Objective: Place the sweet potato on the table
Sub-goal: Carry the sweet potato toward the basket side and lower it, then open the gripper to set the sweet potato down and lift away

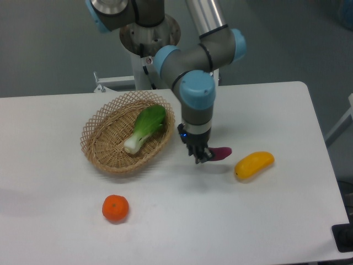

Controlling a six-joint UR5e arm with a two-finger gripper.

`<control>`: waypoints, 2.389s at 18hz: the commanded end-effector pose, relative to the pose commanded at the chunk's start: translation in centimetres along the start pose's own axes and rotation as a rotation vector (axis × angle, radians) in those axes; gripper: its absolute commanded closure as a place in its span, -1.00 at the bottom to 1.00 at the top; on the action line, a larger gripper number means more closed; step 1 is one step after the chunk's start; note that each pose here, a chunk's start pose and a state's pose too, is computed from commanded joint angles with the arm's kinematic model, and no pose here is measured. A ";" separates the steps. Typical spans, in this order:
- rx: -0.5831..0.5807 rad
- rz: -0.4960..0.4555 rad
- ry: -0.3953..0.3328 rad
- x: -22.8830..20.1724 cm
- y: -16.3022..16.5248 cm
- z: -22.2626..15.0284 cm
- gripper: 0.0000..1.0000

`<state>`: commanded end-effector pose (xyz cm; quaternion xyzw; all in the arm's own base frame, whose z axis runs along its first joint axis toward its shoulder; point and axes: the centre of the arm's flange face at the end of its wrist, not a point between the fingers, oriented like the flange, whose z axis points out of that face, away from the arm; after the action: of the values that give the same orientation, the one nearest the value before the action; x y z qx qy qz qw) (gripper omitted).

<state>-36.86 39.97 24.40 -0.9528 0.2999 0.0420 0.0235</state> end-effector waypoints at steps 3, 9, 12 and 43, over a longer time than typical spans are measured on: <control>0.000 0.019 0.007 0.2 1.1 0.2 0.30; 0.001 0.073 0.040 1.1 3.1 1.5 0.27; 0.006 0.088 0.052 1.7 3.5 1.9 0.15; -0.016 -0.058 -0.091 -10.1 6.9 -5.1 -1.00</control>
<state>-48.67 39.73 30.25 -0.9583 0.2705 0.0869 0.0309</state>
